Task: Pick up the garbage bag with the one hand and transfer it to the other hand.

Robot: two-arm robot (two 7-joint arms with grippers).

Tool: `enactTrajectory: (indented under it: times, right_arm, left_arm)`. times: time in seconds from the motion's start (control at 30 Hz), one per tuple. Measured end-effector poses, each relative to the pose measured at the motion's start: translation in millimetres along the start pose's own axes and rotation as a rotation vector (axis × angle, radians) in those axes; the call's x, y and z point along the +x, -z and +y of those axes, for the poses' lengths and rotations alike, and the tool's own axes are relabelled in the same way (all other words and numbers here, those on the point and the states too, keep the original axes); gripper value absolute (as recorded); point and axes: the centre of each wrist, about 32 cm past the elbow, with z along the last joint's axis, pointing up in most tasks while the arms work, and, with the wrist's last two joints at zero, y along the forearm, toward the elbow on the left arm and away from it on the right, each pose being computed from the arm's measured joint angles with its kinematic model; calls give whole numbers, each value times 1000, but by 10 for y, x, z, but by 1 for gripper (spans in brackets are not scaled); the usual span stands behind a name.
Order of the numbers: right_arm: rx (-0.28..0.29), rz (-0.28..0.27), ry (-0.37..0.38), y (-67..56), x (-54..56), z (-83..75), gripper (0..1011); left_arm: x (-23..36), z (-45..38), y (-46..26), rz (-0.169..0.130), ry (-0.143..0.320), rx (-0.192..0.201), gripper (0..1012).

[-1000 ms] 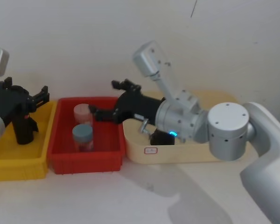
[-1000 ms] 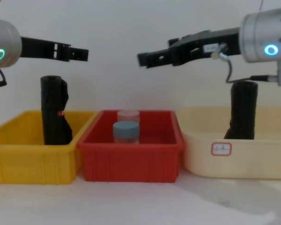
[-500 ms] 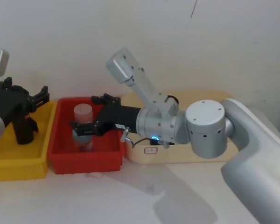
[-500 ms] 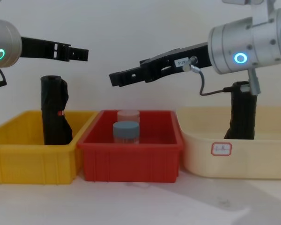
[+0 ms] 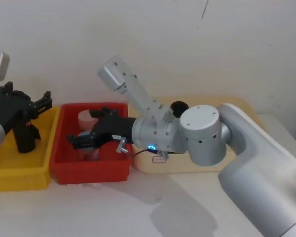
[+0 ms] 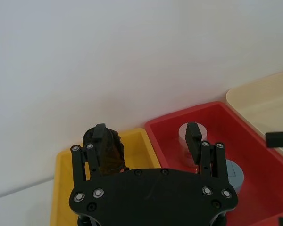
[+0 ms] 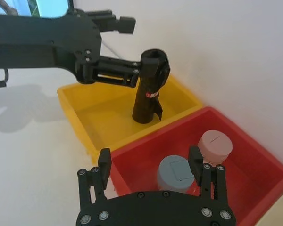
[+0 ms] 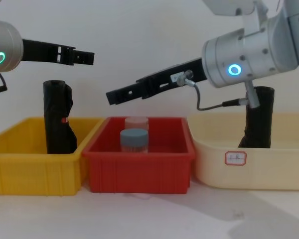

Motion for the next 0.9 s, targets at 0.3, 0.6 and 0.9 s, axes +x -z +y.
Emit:
enactTrajectory:
  times: [0.3, 0.6, 0.9]
  right_arm:
    - [-46, 19, -3, 31, -20, 169, 1000]
    - [-73, 51, 26, 74, 6, 307, 1000]
    - [-99, 83, 88, 142, 60, 408, 1000]
  left_arm:
    - [-1, 0, 0, 0, 0, 0, 1001]
    - [0, 0, 0, 0, 0, 0, 1001]
    - [0, 0, 0, 0, 0, 0, 1001]
